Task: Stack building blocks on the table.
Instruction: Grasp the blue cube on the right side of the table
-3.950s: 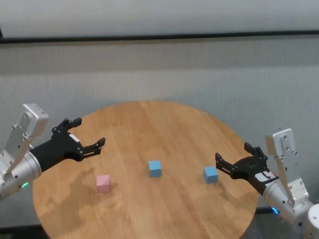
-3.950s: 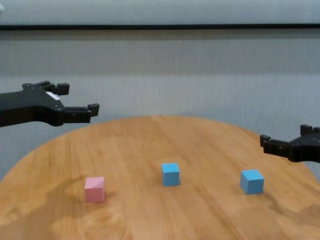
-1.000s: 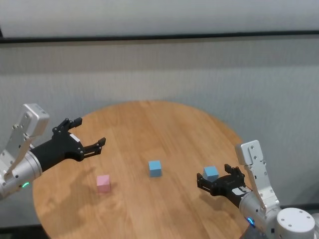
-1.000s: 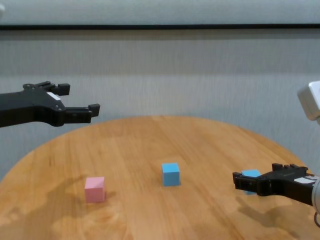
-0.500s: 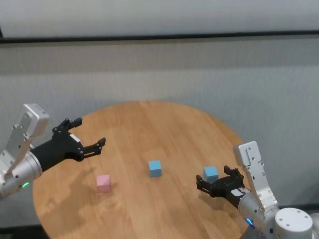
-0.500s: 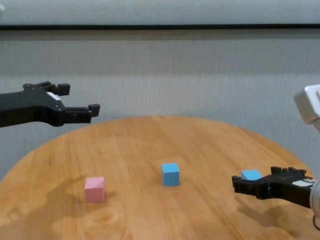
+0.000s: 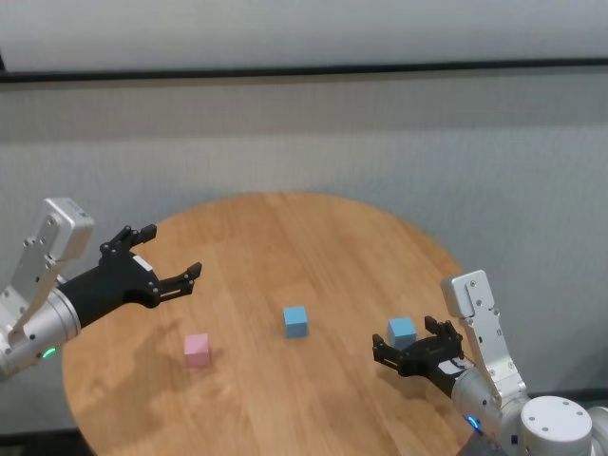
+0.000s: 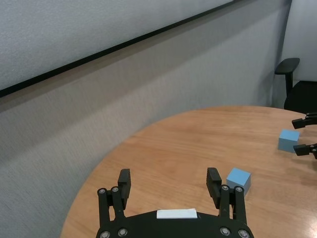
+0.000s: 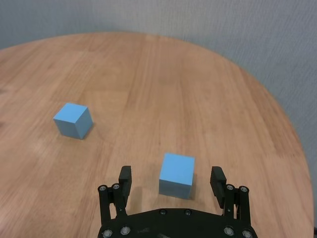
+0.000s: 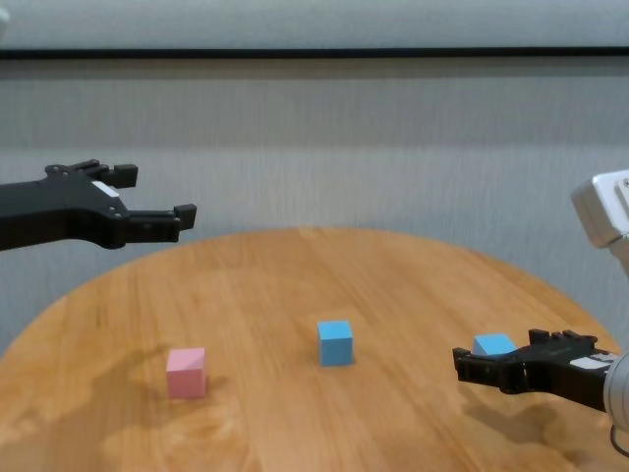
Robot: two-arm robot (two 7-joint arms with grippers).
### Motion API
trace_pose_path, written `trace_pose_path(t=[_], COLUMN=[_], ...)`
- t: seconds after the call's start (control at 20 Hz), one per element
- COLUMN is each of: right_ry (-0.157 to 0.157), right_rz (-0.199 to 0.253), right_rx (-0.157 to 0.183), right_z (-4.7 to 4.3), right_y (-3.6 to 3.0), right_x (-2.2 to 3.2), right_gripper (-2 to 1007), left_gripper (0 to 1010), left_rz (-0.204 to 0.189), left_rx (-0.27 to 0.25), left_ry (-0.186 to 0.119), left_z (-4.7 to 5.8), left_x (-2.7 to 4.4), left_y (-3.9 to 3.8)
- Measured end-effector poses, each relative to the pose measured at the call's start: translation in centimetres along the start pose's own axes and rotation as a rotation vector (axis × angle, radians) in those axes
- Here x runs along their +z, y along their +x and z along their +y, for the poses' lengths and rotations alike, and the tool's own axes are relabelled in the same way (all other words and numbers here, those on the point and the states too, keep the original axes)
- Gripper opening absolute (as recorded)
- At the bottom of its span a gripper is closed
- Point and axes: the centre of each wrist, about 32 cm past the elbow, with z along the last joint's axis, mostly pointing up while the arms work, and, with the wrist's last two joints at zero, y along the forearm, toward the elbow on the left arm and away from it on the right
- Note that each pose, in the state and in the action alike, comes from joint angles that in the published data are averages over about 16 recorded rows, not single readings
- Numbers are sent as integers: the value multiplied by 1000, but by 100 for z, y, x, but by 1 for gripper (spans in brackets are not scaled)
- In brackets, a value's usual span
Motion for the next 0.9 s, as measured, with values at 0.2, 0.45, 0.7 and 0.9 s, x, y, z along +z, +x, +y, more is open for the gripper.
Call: trace_pose_path(t=[0.2, 0.45, 0.7, 0.9], right_ry=[3, 6, 6, 3], right_rz=[-3, -9, -18, -27], right_rx=[2, 4, 4, -3], right_z=[20, 46, 67, 81], right_y=[4, 8, 9, 7], right_x=[-11, -22, -29, -32], right_gripper=[1005, 1005, 1005, 1005], left_gripper=[1003, 1003, 1003, 1003], left_rz=[0, 0, 0, 0], left_rx=[0, 0, 0, 0], left_ry=[0, 0, 0, 0], left_z=[0, 0, 0, 0], left_x=[0, 0, 0, 0], left_y=[0, 0, 0, 0])
